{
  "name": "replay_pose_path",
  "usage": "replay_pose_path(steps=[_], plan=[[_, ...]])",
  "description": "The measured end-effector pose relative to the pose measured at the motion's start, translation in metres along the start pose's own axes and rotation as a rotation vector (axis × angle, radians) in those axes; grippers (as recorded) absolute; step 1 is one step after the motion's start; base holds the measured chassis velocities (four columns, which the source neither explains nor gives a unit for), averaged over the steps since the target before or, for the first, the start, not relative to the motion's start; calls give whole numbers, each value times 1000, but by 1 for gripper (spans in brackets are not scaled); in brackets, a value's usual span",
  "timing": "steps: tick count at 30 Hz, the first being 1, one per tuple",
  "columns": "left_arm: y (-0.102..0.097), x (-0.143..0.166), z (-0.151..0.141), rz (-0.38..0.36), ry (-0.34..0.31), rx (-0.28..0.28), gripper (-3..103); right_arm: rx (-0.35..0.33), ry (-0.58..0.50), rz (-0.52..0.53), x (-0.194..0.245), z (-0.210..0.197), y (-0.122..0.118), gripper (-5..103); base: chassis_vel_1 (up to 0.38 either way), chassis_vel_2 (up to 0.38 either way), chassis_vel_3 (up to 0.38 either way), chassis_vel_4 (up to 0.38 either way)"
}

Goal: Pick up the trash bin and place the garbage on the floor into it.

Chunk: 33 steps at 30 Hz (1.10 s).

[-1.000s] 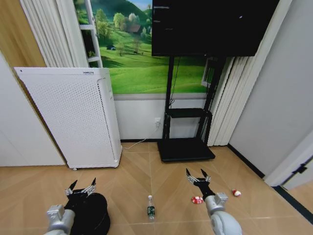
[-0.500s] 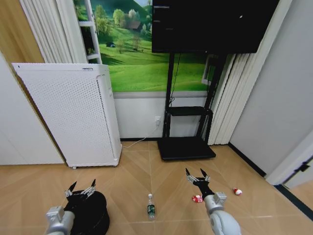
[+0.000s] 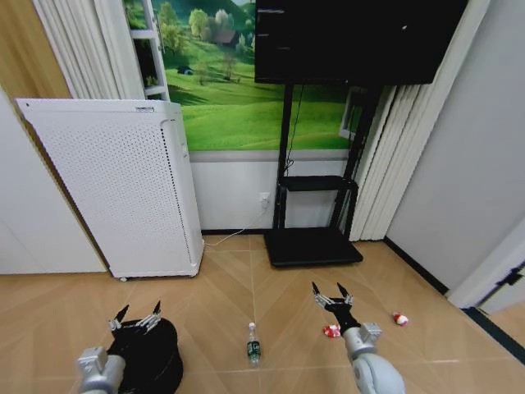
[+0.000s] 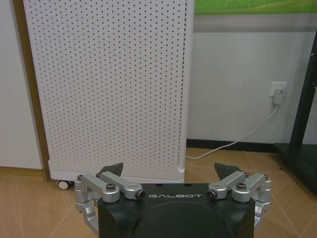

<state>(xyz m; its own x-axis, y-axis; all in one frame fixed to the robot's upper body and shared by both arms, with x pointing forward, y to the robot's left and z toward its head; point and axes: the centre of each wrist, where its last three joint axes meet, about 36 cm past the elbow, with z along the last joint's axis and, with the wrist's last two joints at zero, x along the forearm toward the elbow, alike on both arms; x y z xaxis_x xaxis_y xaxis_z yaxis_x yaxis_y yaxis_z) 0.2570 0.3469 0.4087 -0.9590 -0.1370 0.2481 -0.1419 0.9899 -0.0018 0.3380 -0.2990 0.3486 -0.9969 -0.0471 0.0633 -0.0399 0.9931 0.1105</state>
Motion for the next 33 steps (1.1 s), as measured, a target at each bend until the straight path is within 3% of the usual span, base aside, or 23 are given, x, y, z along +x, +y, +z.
replay_pose_path(steps=[8, 19, 28, 33], plan=[[-2, 13, 10, -82, 88, 29, 100, 0, 3, 3, 1, 4, -1, 100, 0, 0, 0, 0], [-3, 22, 20, -130, 162, 66, 100, -3, 3, 19, 5, 8, -3, 100, 0, 0, 0, 0], [15, 54, 57, -204, 313, 46, 100, 3, 10, 38, 6, 14, -5, 100, 0, 0, 0, 0], [24, 68, 68, -221, 331, 49, 100, 4, 13, 38, 6, 15, -4, 100, 0, 0, 0, 0]])
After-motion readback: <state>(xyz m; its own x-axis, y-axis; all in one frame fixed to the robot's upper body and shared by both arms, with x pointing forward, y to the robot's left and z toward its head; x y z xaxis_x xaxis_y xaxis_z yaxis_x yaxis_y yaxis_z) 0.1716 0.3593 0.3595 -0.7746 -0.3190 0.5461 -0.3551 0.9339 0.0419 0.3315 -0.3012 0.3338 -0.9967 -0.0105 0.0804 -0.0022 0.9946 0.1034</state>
